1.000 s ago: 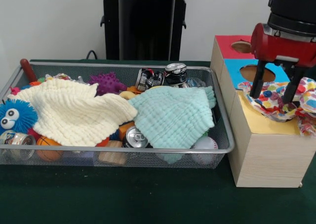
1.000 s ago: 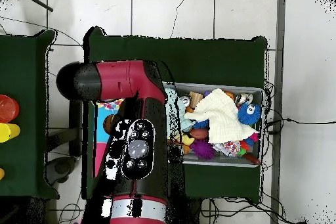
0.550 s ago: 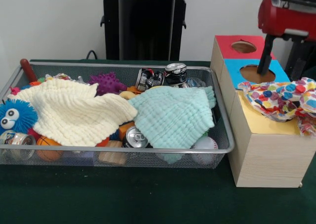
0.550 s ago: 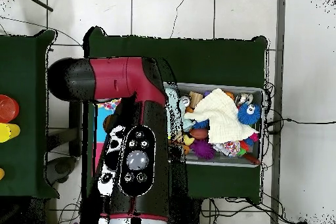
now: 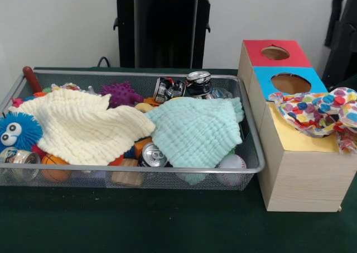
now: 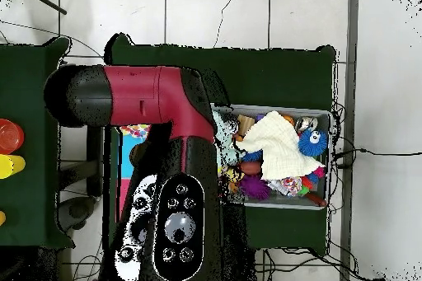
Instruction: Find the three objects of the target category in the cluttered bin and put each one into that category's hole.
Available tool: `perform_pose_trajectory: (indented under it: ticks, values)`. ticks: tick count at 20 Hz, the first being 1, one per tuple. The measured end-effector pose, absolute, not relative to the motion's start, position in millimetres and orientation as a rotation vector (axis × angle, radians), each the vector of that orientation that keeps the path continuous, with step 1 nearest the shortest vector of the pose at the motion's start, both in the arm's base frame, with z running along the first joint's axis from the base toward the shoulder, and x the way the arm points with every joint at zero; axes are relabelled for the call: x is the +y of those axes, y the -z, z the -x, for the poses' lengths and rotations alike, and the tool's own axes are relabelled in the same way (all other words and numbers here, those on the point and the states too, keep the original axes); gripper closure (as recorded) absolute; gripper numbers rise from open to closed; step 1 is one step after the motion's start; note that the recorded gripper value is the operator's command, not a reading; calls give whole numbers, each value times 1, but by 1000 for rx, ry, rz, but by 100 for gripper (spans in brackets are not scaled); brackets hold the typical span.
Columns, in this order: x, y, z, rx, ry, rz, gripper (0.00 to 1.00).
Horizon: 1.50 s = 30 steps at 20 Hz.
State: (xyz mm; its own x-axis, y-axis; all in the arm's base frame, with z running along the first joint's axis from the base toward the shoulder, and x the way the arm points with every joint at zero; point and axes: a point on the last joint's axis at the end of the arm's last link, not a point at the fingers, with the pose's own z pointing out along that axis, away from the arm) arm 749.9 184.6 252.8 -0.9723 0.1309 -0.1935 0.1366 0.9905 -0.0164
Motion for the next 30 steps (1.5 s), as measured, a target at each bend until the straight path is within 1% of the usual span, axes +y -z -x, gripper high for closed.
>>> perform_pose_trajectory:
  ticks: [9, 18, 30]
  values:
    - [175, -262, -749, 2942, -4, -240, 100]
    - [177, -258, -750, 2948, -13, -238, 100]
    - [179, -245, -748, 2968, -18, -236, 100]
